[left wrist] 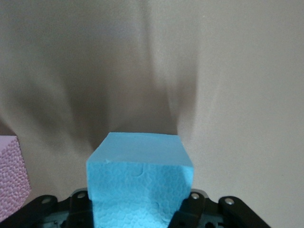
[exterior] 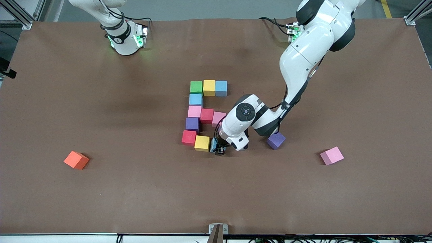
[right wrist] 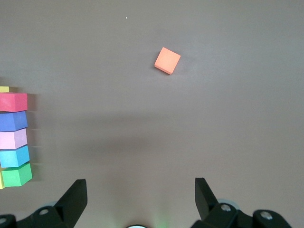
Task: Arrange 11 blocks into digit 3
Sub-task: 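Lower the cyan cube beside the yellow cube with the left gripper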
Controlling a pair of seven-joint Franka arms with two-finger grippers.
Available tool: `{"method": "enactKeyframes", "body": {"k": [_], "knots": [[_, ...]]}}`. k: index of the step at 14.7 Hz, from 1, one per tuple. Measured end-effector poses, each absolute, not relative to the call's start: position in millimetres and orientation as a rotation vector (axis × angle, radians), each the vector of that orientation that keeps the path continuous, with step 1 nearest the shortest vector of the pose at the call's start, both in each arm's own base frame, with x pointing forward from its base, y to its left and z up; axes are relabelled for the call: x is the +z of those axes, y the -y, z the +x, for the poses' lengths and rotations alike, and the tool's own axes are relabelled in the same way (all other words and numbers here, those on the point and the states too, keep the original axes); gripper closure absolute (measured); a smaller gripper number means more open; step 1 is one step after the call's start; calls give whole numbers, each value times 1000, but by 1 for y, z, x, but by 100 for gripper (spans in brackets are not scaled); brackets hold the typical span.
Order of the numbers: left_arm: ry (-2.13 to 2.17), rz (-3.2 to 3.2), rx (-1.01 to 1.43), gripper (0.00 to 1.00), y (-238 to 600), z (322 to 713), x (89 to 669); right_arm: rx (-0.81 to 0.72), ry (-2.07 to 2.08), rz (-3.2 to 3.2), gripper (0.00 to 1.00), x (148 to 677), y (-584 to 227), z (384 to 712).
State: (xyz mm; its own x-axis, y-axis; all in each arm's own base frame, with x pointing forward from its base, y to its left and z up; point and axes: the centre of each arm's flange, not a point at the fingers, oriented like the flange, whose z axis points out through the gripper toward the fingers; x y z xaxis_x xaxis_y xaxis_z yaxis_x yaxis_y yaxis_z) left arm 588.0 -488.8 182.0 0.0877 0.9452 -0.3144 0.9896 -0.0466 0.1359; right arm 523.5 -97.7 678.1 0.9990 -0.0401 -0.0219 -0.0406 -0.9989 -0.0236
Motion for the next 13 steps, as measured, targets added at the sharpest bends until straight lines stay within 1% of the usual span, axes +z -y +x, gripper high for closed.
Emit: {"method": "enactKeyframes", "body": {"k": [5, 13], "knots": [[-1903, 2084, -153, 44, 495, 584, 181, 33, -67, -3117, 0, 678, 99, 523], [-1937, 2055, -157, 44, 495, 584, 181, 33, -66, -3117, 0, 678, 99, 523]]}}
